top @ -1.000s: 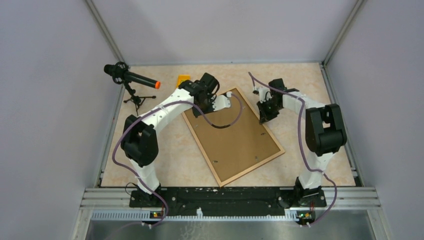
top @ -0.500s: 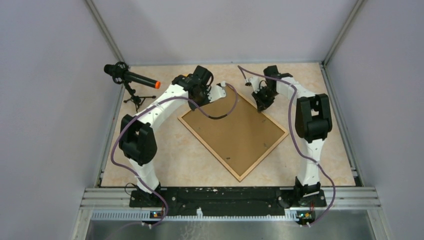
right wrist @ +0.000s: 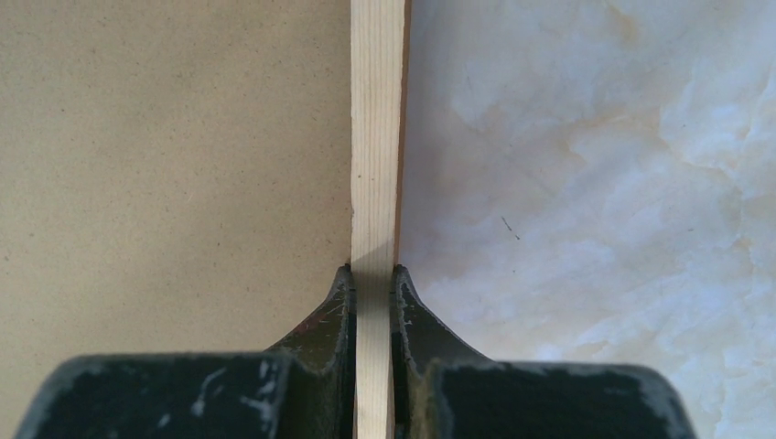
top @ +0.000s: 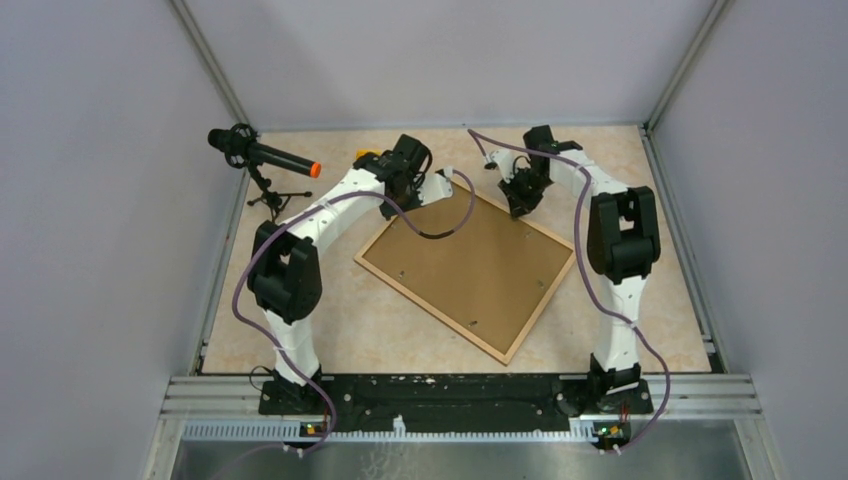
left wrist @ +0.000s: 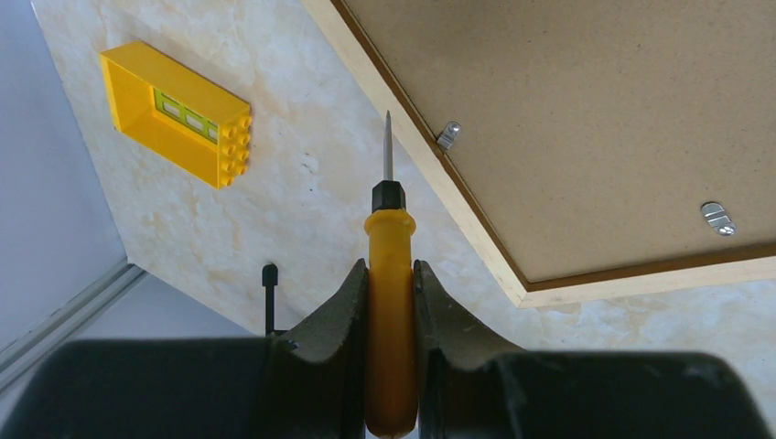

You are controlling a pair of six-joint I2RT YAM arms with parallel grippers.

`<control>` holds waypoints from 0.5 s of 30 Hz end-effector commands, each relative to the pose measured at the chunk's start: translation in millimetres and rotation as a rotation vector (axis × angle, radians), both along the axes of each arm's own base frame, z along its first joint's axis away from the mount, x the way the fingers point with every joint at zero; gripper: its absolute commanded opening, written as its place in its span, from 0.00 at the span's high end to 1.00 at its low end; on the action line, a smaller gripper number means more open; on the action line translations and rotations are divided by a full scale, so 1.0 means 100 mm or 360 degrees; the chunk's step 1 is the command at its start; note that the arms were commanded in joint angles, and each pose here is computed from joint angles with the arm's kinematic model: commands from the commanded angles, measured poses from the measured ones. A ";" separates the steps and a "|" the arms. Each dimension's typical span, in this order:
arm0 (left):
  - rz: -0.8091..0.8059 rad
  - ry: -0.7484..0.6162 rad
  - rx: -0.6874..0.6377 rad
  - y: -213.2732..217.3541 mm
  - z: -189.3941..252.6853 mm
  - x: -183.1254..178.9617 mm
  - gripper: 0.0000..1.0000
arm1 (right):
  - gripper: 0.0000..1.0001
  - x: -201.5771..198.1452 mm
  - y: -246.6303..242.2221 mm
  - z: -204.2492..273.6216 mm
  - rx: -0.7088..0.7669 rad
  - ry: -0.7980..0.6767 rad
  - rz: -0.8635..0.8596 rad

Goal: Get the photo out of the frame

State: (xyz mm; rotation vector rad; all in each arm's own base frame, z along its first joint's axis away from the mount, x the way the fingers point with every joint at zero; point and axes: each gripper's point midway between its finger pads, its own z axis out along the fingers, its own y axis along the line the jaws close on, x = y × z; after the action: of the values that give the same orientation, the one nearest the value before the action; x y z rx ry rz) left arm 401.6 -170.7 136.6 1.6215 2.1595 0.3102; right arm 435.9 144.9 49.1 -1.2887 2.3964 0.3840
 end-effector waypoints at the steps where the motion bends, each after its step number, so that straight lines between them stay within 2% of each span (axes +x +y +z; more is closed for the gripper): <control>1: -0.0016 -0.0045 0.0043 0.00 -0.03 0.07 1.00 | 0.99 0.19 0.06 0.24 0.0032 -0.0191 -0.0057; 15: -0.0010 -0.0053 0.0122 0.04 -0.21 0.12 1.00 | 0.88 0.20 -0.01 -0.05 -0.0006 -0.0151 -0.0244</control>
State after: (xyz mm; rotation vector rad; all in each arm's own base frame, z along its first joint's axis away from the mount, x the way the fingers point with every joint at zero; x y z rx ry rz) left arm 406.1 -162.0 114.8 1.6623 2.1727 0.4019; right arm 438.0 141.4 34.1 -1.1591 2.4583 0.3381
